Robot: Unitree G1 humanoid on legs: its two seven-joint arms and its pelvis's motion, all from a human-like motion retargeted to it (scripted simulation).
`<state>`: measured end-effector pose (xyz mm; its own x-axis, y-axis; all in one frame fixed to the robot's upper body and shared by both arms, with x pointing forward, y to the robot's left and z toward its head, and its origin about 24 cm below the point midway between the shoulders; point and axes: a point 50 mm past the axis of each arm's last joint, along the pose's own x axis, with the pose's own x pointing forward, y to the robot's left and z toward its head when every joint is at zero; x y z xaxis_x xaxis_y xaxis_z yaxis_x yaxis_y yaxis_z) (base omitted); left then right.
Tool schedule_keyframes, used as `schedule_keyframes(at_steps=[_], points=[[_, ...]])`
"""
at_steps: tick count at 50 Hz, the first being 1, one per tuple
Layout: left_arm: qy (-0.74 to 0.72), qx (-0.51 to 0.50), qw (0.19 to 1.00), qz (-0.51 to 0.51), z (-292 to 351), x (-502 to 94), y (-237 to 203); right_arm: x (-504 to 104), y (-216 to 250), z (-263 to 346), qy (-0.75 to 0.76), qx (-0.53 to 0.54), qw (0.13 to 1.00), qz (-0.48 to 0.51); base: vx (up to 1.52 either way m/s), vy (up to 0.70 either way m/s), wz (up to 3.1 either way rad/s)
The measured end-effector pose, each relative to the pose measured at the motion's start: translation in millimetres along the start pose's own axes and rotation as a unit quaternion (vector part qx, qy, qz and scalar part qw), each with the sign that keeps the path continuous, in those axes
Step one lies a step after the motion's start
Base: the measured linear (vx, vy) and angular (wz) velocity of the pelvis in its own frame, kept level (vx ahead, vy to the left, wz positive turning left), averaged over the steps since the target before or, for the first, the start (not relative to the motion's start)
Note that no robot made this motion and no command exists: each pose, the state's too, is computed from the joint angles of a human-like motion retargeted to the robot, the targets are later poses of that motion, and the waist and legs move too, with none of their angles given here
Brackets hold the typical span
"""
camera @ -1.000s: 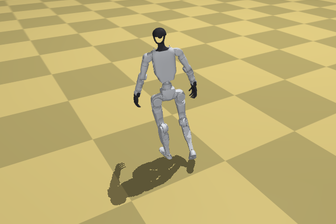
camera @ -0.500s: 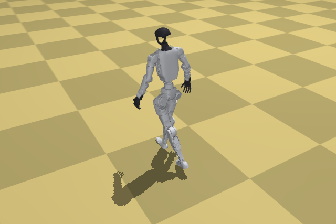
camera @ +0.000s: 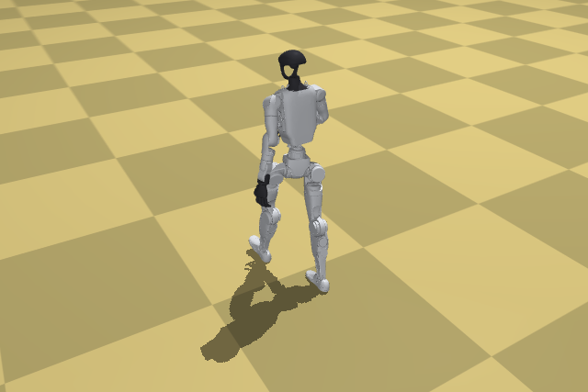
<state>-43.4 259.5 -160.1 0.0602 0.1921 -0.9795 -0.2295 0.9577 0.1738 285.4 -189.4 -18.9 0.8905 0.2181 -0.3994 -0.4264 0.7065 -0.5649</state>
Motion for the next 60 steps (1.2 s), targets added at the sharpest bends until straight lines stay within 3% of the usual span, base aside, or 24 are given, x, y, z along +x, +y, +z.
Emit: schedule_keyframes(at_steps=[7, 15, 20, 25, 30, 35, 38, 50, 60], points=[[-0.045, 0.068, 0.997, -0.017, 53.5, 5.3, -2.9, -25.7, 61.3, -71.1, 0.165, 0.016, 0.984, 0.069, 0.76, 0.18, 0.09], [-0.142, 0.125, 0.982, 0.002, 165.2, -3.1, -24.2, -131.4, 146.3, -160.5, 0.406, 0.094, 0.882, 0.22, 0.74, 0.15, 0.68], [-0.265, 0.094, 0.959, -0.018, 253.6, -34.7, -62.5, -180.8, 155.7, -184.7, 0.48, 0.114, 0.837, 0.237, 0.61, 0.07, 0.85], [-0.392, 0.067, 0.912, -0.101, 320.6, -84.5, -109.2, -204.0, 150.3, -196.7, 0.514, 0.127, 0.818, 0.226, 0.71, -0.02, 1.37], [-0.46, 0.022, 0.88, -0.121, 346.9, -121.1, -136.0, -212.4, 131.5, -207.4, 0.555, 0.073, 0.817, 0.138, 1.0, -0.24, 1.89], [-0.479, 0.045, 0.867, -0.126, 335.0, -121.3, -140.5, -196.2, 129.6, -201.0, 0.528, 0.035, 0.841, 0.112, 0.75, -0.49, -0.03], [-0.458, 0.059, 0.875, -0.144, 323.7, -113.1, -137.1, -155.5, 107.1, -188.8, 0.486, 0.033, 0.869, 0.082, 0.66, -0.34, -0.45], [-0.161, 0.104, 0.976, -0.102, 175.7, -12.1, -81.5, -46.2, 39.4, -99.7, 0.244, 0.113, 0.962, -0.056, 0.53, -0.29, -0.71], [-0.174, 0.02, 0.982, -0.075, 185.5, -11.3, -47.1, -14.3, 9.7, -36.6, 0.089, 0.107, 0.989, -0.045, 0.39, -0.11, -2.12]])
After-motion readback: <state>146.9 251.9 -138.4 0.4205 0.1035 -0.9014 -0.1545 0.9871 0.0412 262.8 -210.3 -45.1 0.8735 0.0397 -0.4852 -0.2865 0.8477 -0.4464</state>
